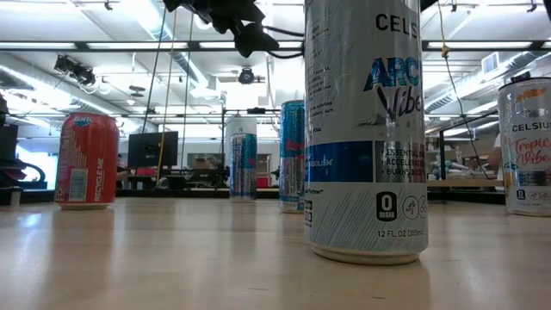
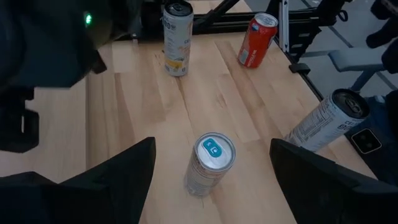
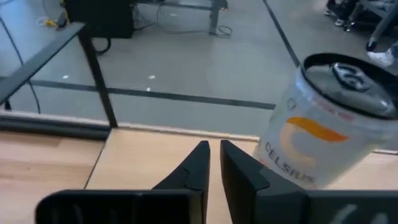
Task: Place canned beverage on shelf
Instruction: Put the top white yellow soda can on the shelf
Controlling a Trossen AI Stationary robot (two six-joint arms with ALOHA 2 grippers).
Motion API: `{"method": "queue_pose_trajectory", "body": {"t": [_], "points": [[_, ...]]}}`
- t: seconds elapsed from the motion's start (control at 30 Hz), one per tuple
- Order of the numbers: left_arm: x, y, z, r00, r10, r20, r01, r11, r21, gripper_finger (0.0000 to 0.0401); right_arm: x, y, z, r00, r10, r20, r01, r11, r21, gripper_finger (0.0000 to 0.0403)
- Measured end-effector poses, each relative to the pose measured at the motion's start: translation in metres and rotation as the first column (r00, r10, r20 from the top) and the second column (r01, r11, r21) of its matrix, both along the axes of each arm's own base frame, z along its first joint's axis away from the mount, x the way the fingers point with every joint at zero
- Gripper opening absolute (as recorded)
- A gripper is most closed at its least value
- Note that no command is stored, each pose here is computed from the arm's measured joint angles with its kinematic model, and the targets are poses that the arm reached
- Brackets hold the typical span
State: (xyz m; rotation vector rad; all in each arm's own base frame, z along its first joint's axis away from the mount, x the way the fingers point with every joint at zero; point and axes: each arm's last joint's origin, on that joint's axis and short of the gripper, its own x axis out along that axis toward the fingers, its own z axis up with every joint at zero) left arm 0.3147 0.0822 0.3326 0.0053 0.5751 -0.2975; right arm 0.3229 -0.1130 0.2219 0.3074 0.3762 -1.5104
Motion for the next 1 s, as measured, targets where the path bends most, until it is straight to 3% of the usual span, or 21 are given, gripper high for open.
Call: {"method": "queue_pose_trajectory", "body": {"t": [0.43, 1.0], "points": [[0.0, 0.0, 0.0, 1.0, -0.002, 0.0, 0.002, 1.0, 0.002, 0.0318, -0.011, -0.007, -0.016, 0.999, -0.045, -0.017, 0.046, 0.998, 0.04, 0.0007], [0.0, 0.0, 0.0, 1.0, -0.002, -0.001, 0.002, 1.0, 0.001, 0.0318, -0.019, -0.009, -0.022, 0.995, -0.099, -0.029, 0.1, 0.994, 0.042, 0.0008]]}}
